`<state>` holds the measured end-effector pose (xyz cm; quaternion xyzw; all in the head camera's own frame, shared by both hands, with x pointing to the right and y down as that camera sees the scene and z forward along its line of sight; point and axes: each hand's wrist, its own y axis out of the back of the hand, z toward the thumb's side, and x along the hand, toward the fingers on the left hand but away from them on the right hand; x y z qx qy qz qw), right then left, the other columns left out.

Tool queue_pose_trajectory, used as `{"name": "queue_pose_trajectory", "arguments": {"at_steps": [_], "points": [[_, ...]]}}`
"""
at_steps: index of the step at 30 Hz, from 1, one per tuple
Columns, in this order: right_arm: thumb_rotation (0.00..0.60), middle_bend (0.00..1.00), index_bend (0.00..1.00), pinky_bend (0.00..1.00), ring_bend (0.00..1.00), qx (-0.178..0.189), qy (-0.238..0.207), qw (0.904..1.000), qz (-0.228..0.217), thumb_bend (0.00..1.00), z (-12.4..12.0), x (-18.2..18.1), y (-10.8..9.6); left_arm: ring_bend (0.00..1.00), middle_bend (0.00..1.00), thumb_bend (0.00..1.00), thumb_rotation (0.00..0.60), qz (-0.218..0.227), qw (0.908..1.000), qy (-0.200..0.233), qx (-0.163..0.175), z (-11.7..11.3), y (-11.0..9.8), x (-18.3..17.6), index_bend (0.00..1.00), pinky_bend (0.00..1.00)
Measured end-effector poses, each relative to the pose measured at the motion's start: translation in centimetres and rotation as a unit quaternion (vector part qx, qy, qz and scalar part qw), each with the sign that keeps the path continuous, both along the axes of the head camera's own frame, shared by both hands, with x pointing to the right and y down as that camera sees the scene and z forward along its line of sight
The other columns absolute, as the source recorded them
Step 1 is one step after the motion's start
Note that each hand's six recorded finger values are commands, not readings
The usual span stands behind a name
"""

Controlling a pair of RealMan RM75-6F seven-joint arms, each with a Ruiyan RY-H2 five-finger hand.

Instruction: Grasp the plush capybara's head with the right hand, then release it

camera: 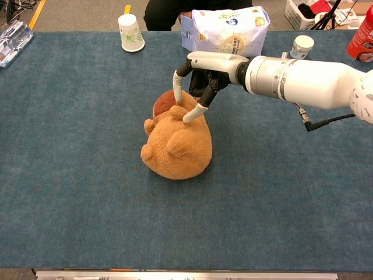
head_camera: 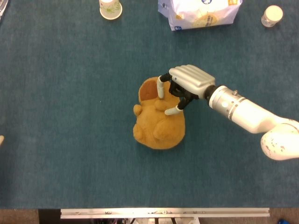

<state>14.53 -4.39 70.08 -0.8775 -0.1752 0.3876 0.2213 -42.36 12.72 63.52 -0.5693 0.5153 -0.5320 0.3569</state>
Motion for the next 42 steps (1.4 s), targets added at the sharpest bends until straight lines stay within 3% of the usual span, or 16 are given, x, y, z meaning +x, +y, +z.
{"name": "queue_pose_trajectory", "arguments": {"at_steps": [8, 18, 29, 37, 42], "points": [[0.600, 1.00, 0.54, 1.00, 1.00, -0.019, 0.006, 0.9998, 0.000, 0.02, 0.7, 0.1, 0.4, 0.47, 0.60, 0.10, 0.600, 0.000, 1.0000, 0.001, 0.000, 0.0, 0.0, 0.0, 0.55, 0.62], [0.600, 1.00, 0.54, 1.00, 1.00, -0.030, 0.016, 0.9994, 0.002, 0.15, 1.3, 0.4, 0.5, 0.47, 0.60, 0.10, 0.600, -0.001, 1.0000, 0.002, -0.002, 0.1, 0.1, 0.0, 0.55, 0.62], [0.600, 1.00, 0.60, 1.00, 1.00, -0.028, 0.024, 0.9993, 0.009, 0.25, 1.4, 0.7, 0.4, 0.47, 0.60, 0.10, 0.600, -0.001, 1.0000, 0.002, -0.002, 0.2, 0.1, 0.0, 0.55, 0.62], [0.600, 1.00, 0.57, 1.00, 1.00, -0.026, 0.015, 0.9995, 0.009, 0.05, 1.2, 0.5, 0.6, 0.47, 0.60, 0.10, 0.600, -0.002, 1.0000, 0.002, -0.002, 0.2, 0.2, 0.0, 0.55, 0.62], [0.600, 1.00, 0.53, 1.00, 1.00, -0.026, 0.006, 0.9996, 0.007, 0.01, 1.1, 0.5, 0.7, 0.47, 0.60, 0.10, 0.600, -0.002, 1.0000, 0.003, -0.003, 0.2, 0.2, 0.0, 0.55, 0.62]]}}
